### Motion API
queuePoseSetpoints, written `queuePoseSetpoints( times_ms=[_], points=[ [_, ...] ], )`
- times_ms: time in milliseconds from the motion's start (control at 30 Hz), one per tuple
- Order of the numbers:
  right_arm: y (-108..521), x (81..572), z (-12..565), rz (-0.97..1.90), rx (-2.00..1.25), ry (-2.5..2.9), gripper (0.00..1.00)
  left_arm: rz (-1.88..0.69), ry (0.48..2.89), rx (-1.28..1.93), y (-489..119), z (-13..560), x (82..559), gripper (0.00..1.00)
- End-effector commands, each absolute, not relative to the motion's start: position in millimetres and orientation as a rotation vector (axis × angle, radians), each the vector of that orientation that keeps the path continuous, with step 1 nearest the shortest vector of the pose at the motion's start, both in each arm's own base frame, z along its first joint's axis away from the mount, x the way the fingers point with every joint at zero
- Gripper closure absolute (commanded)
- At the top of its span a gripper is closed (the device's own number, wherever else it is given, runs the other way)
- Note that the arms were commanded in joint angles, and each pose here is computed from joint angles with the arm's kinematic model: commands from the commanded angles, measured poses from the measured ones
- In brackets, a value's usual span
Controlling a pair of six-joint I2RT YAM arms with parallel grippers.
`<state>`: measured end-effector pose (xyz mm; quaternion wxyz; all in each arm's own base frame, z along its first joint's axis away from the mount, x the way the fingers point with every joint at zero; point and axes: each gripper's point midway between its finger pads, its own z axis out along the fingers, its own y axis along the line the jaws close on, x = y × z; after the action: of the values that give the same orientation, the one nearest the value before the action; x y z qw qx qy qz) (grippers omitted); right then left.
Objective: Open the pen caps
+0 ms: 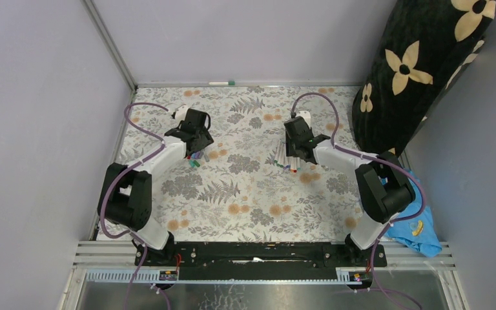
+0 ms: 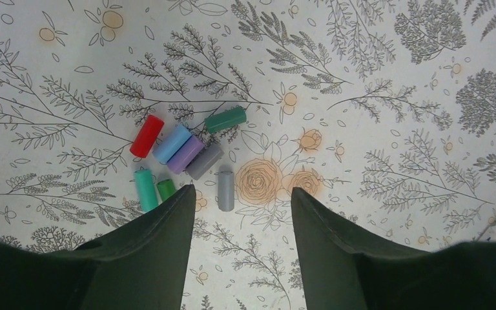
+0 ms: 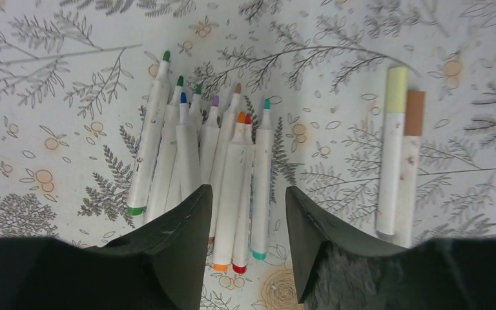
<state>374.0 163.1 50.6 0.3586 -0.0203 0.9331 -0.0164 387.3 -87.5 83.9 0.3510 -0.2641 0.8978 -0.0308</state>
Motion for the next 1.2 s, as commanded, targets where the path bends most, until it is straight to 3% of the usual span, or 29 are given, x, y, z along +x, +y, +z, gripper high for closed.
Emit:
queuePoseSetpoints(
  times_ms=[0,333,1167],
  points=[
    [142,390,100,-0.095,0.049,2.295,0.48,-0.158,2.254,-0.698,-94,111,397,0.37],
    [83,385,75,-0.152,0.195,2.393,0.48,-0.278,2.216,-0.664,-112,134,397,0.37],
    [71,372,11,-0.101,0.227,2.557,0.52,-0.318,2.193,-0.661,-117,142,398,0.37]
  ],
)
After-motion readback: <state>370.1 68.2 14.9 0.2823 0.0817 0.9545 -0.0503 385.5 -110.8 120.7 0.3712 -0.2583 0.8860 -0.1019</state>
